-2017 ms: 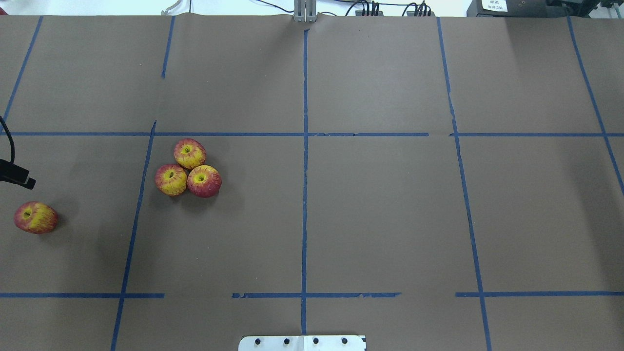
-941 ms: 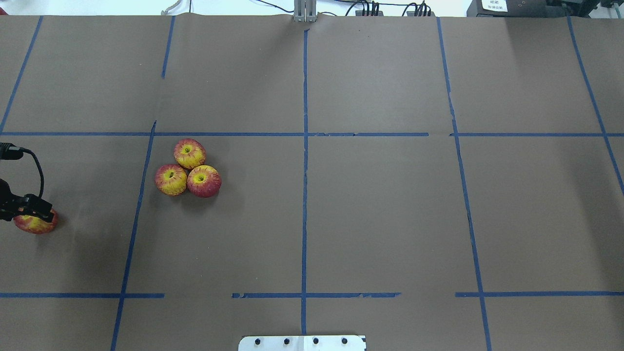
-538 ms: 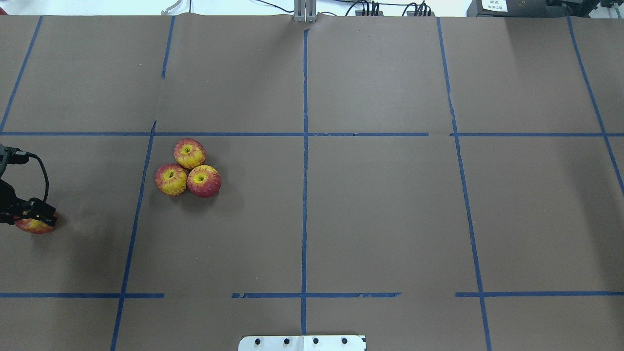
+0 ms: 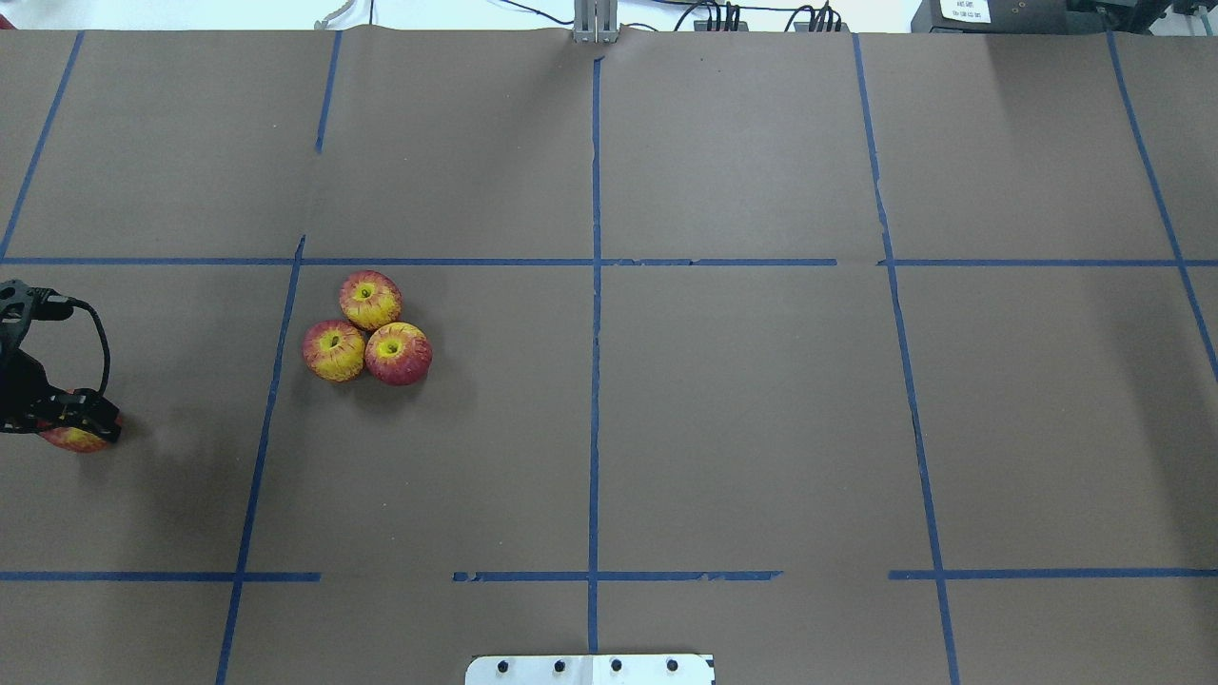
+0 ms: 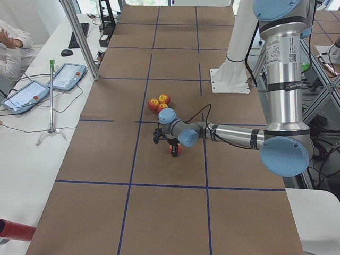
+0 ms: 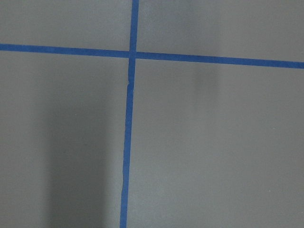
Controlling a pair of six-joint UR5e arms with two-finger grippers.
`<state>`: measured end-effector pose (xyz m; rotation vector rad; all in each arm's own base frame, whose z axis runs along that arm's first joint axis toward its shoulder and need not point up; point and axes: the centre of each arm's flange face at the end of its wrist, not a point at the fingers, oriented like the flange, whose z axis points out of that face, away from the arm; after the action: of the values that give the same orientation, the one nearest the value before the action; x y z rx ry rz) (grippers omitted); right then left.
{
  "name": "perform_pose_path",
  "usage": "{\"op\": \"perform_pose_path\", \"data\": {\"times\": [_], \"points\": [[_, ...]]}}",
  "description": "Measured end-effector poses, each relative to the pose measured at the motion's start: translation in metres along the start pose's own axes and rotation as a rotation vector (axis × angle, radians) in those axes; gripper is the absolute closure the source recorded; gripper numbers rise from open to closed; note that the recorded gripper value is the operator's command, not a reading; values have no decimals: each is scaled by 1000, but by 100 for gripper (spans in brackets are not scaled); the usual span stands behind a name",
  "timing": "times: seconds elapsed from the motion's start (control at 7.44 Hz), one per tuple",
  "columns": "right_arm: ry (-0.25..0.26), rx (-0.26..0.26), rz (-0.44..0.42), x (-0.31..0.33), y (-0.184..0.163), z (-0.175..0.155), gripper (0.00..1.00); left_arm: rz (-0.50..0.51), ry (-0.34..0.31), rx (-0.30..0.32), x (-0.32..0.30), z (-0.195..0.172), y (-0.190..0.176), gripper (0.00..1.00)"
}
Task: Stack apples
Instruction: 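Lift the apple with the left gripper and carry it over the three-apple cluster, then lower the apple onto the top of the cluster and open the left gripper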
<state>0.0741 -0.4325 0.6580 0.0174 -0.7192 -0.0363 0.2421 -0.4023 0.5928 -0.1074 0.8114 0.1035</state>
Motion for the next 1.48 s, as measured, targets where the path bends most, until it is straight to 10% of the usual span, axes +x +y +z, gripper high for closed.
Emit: {"op": "perform_pose_path", "data": {"times": [0.67,1.48], "points": [[0,0,0,0,0,0,0,-198,216,117,191,-86,-51,100],[0,0,0,0,0,0,0,-251,100,161,284,-72,-80,100]]}}
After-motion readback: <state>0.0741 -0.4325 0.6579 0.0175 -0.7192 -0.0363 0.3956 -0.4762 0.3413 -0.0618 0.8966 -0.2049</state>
